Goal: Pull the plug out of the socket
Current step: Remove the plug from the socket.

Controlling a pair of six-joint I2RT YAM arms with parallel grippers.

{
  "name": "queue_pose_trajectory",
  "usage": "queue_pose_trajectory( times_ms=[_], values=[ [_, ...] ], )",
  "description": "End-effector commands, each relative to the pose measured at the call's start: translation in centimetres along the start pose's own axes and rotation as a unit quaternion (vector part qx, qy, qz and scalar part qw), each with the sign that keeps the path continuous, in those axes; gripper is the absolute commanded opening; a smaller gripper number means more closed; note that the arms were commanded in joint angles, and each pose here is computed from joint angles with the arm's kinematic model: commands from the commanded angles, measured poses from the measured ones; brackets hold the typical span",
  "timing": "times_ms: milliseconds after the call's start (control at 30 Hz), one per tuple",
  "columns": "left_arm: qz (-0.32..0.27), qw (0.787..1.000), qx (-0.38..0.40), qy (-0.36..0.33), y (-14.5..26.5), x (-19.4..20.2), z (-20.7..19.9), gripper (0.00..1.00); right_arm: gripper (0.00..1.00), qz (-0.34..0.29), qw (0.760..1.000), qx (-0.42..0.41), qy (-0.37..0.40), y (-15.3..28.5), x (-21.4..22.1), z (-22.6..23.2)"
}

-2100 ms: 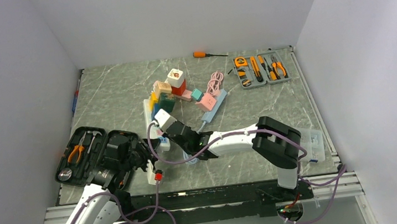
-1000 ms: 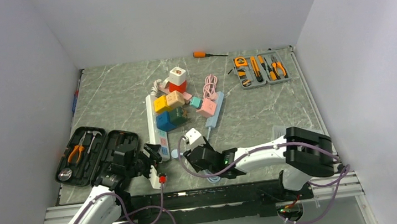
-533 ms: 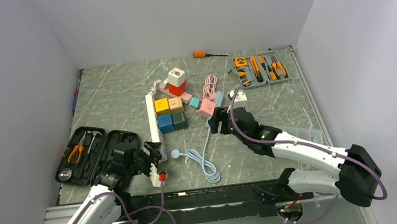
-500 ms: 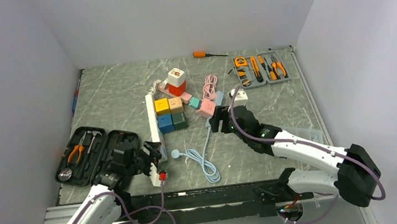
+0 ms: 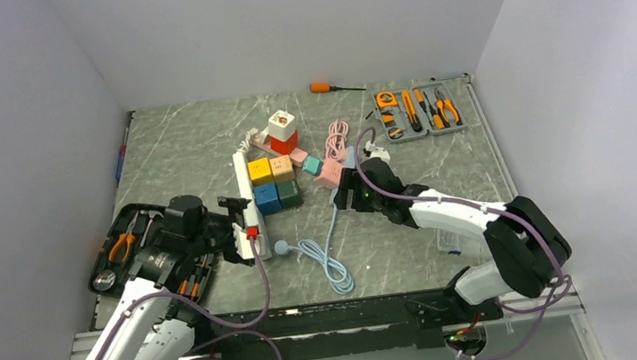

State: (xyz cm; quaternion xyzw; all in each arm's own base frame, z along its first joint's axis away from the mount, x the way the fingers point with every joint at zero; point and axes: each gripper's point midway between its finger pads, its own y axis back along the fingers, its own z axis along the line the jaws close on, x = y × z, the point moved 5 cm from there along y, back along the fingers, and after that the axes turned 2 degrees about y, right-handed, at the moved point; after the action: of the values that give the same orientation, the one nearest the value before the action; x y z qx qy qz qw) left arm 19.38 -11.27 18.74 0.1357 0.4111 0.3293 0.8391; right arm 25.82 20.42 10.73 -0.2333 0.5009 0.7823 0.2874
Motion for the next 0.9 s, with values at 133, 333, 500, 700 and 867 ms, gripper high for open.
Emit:
queue_pose_trajectory(
  times_ms=[133,333,500,700,867],
  values=[
    [-0.031,0.997,-0.004,0.071,1.2,-2.8,1.7,0.99,0.82,-0.012,0.999,-0.037,-0.035,-3.3,-1.9,3.0],
    [-0.034,0.997,-0.015,0.065,1.6,-3.3,2.4,0.99,0.73,-0.017,0.999,-0.006,-0.043,-5.6,-1.7,2.6],
    [-0.053,0.996,-0.024,0.061,1.7,-4.6,3.6,0.99,0.40,-0.015,0.999,0.020,-0.021,-6.1,-1.3,1.5],
    [-0.086,0.996,0.003,0.033,0.1,-5.9,4.0,0.99,0.14,-0.037,0.999,0.026,0.021,-3.8,-0.8,-0.3],
    [-0.119,0.992,0.031,0.016,-3.1,-6.8,3.3,0.99,0.07,-0.056,0.998,0.009,0.034,-1.7,-0.6,-0.8]
  ],
)
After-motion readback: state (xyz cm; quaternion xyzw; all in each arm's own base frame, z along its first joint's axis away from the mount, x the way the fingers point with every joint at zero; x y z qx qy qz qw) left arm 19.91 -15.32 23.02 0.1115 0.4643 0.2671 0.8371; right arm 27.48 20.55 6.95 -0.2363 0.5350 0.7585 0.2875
